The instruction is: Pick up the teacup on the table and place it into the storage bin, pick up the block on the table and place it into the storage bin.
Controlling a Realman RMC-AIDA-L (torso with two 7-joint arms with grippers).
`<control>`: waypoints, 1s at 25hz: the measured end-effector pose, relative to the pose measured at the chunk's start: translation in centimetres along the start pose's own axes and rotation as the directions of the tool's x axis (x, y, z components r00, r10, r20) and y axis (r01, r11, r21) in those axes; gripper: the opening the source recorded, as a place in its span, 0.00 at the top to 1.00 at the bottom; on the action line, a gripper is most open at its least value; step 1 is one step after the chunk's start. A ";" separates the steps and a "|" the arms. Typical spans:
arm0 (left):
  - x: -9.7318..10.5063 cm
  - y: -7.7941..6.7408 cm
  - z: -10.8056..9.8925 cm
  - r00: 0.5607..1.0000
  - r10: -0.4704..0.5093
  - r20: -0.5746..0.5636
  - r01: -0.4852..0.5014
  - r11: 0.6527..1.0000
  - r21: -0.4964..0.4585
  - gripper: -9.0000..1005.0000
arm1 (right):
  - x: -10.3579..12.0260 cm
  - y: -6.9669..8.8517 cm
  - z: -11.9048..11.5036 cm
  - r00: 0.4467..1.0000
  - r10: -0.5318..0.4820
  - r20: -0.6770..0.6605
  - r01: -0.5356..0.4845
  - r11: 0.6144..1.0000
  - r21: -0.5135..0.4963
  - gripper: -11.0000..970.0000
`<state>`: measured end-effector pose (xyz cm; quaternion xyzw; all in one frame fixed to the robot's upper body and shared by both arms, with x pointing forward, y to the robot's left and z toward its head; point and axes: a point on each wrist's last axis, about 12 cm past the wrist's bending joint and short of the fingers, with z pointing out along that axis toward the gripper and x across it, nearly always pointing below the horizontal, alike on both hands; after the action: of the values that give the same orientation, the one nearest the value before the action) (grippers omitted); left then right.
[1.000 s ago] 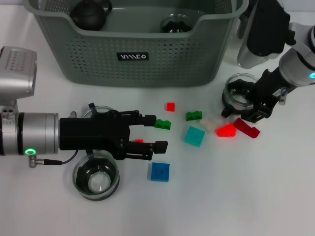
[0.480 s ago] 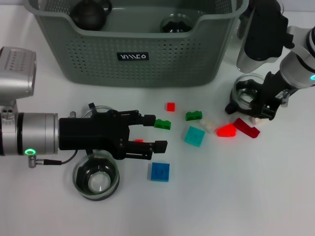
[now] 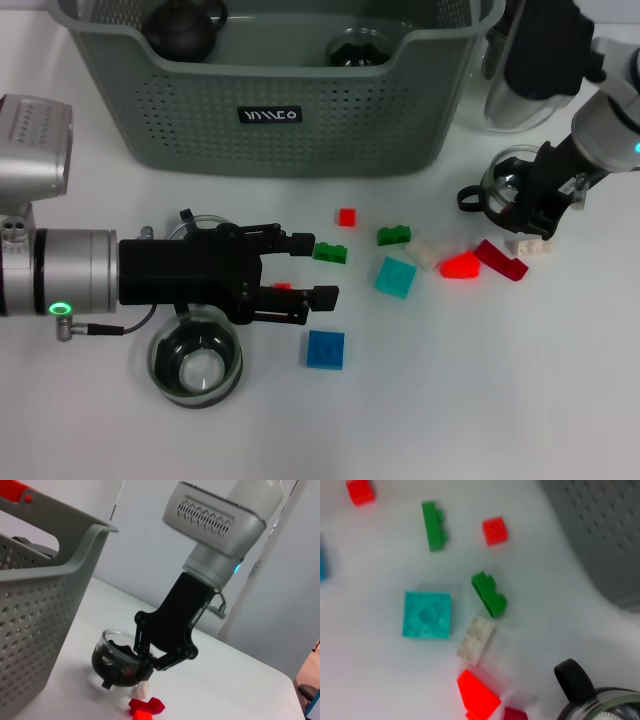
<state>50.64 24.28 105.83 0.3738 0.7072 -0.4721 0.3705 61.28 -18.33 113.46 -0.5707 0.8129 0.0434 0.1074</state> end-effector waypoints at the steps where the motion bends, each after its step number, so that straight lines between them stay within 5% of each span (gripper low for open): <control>1: 0.0 0.0 0.0 1.000 0.000 -0.001 0.000 1.000 0.000 0.19 | 0.0 0.0 -0.4 1.000 0.006 0.010 -0.006 1.000 -0.010 0.93; 13: 0.1 0.0 -0.1 1.000 -0.001 -0.007 0.001 1.000 0.000 0.19 | -1.7 1.3 -8.1 0.965 0.087 0.248 -0.019 0.964 -0.266 0.93; 25: 0.2 -0.1 -0.3 1.000 -0.007 0.003 0.007 1.000 0.003 0.19 | -3.2 2.1 -8.4 0.964 0.060 0.259 0.010 0.966 -0.260 0.93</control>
<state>50.37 24.52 105.77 0.3713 0.7072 -0.4750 0.3692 59.34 -16.31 122.22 -0.5586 0.7857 0.2264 0.1391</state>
